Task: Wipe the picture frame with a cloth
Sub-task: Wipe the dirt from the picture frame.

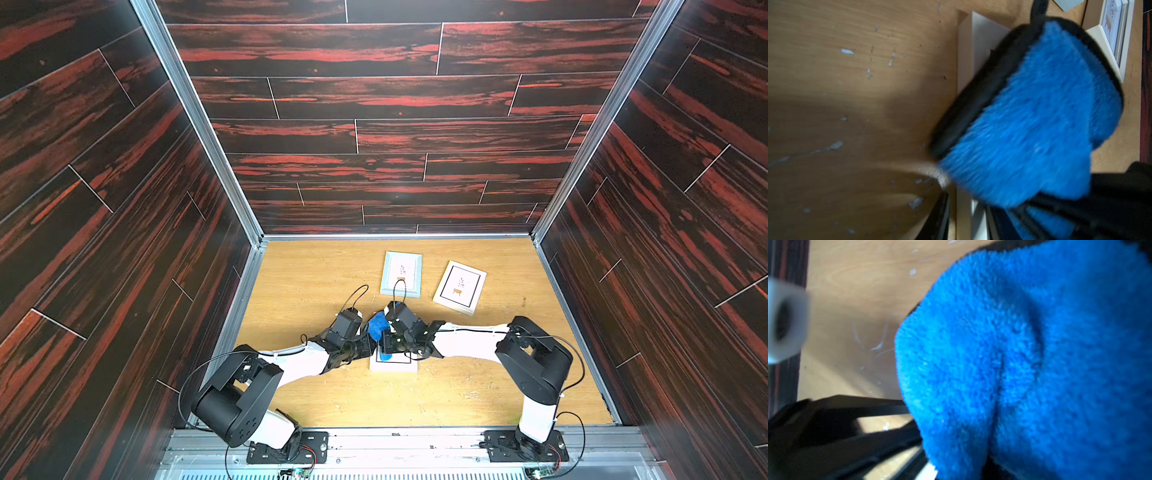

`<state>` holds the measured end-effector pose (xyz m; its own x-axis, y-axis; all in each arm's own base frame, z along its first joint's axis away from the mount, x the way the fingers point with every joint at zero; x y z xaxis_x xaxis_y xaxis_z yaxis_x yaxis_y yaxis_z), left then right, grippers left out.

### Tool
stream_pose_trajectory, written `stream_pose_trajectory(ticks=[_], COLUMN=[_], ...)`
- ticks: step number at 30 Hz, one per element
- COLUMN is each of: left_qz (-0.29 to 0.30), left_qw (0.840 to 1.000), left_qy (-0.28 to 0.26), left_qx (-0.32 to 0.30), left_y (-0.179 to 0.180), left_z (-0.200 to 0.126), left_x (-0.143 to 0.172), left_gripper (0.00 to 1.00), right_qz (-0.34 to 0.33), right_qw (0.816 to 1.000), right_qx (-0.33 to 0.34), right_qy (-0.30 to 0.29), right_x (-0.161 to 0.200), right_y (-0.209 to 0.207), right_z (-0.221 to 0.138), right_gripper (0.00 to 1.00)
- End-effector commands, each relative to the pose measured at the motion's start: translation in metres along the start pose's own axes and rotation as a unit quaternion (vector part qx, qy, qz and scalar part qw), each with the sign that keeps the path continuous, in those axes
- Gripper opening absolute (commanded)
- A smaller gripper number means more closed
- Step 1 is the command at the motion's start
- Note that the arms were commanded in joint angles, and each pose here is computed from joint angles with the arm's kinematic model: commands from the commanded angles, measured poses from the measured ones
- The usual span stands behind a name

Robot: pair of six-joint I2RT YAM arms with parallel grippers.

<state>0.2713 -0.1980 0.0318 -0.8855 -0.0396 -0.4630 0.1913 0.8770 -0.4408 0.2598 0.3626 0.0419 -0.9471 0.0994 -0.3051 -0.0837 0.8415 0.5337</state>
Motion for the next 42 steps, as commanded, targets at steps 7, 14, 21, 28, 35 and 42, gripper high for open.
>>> stream_pose_trajectory(ticks=[7,14,21,28,35,42], left_qz=[-0.014,-0.014,-0.013,-0.013,-0.012,-0.001], left_qw=[0.995,0.995,0.995,0.995,0.995,0.996], left_qy=[0.063,0.062,0.060,0.060,0.060,0.048], left_qx=[-0.076,-0.080,-0.079,-0.082,-0.083,-0.070], left_y=[0.038,0.040,0.039,0.041,0.041,0.033], left_z=[-0.001,-0.003,-0.003,-0.006,-0.007,-0.011], left_x=[0.043,0.045,0.043,0.044,0.044,0.036], left_gripper=[0.32,0.33,0.33,0.33,0.34,0.35], right_qz=[0.009,0.012,0.029,-0.006,0.025,0.005], right_qw=[0.998,0.997,0.997,0.998,0.995,0.998], right_qx=[0.016,0.049,0.073,0.025,0.092,0.039], right_qy=[0.056,0.050,0.027,0.062,0.015,0.038], right_x=[0.035,0.033,0.024,0.046,0.020,0.032], right_y=[-0.017,-0.025,-0.061,-0.003,-0.066,-0.026], right_z=[0.003,0.004,-0.018,0.007,-0.018,0.002], right_gripper=[0.00,0.00,0.00,0.00,0.00,0.00])
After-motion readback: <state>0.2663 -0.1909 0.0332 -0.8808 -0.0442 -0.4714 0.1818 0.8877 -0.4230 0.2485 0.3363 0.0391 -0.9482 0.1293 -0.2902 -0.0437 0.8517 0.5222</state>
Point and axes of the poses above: each gripper's point midway between its finger pads, its own z axis out along the fingers, its own y axis along the line the jaws close on, x = y × z, the point moved 1 cm from there along -z, back along the fingers, and after that the axes turned 11 degrees about z, right-handed, at the moved point
